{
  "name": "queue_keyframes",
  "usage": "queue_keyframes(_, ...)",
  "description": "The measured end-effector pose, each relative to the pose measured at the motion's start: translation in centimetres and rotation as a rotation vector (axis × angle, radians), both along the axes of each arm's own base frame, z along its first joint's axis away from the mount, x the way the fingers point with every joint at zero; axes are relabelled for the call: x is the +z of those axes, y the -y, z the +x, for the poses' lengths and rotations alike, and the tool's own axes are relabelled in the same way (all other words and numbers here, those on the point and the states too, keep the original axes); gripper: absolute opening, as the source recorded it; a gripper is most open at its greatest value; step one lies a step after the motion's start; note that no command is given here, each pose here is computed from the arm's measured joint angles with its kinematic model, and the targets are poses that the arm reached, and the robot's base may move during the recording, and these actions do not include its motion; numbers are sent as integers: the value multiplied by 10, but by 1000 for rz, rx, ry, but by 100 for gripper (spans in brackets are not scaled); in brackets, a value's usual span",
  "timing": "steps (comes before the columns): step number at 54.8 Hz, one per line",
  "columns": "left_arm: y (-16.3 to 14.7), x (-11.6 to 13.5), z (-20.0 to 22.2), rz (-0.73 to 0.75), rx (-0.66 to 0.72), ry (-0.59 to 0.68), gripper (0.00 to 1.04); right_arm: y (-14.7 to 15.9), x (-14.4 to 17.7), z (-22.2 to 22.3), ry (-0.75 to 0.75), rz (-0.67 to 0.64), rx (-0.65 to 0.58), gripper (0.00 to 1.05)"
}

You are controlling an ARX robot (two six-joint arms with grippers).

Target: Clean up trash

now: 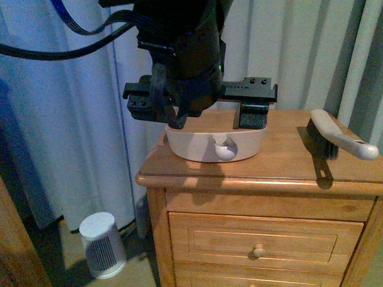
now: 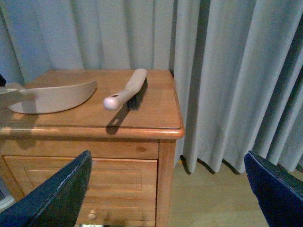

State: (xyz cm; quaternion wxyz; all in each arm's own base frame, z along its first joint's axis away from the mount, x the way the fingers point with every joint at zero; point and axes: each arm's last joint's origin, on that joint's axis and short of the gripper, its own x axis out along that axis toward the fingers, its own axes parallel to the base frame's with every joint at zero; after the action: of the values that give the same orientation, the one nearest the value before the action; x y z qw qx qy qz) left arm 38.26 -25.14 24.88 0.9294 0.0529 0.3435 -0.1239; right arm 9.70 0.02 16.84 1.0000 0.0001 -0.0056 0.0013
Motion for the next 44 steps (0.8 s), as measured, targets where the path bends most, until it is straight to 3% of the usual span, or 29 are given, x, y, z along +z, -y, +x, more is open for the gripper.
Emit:
queue_keyframes(19,8,-26,10,35,27,-39,97,0,0,0,0,0,0,97)
queue_keyframes(41,22,-36,21,44,32,-36,97,0,0,0,0,0,0,97)
queue_keyframes(44,22,-35,21,46,31,-35,91,0,0,0,0,0,0,97)
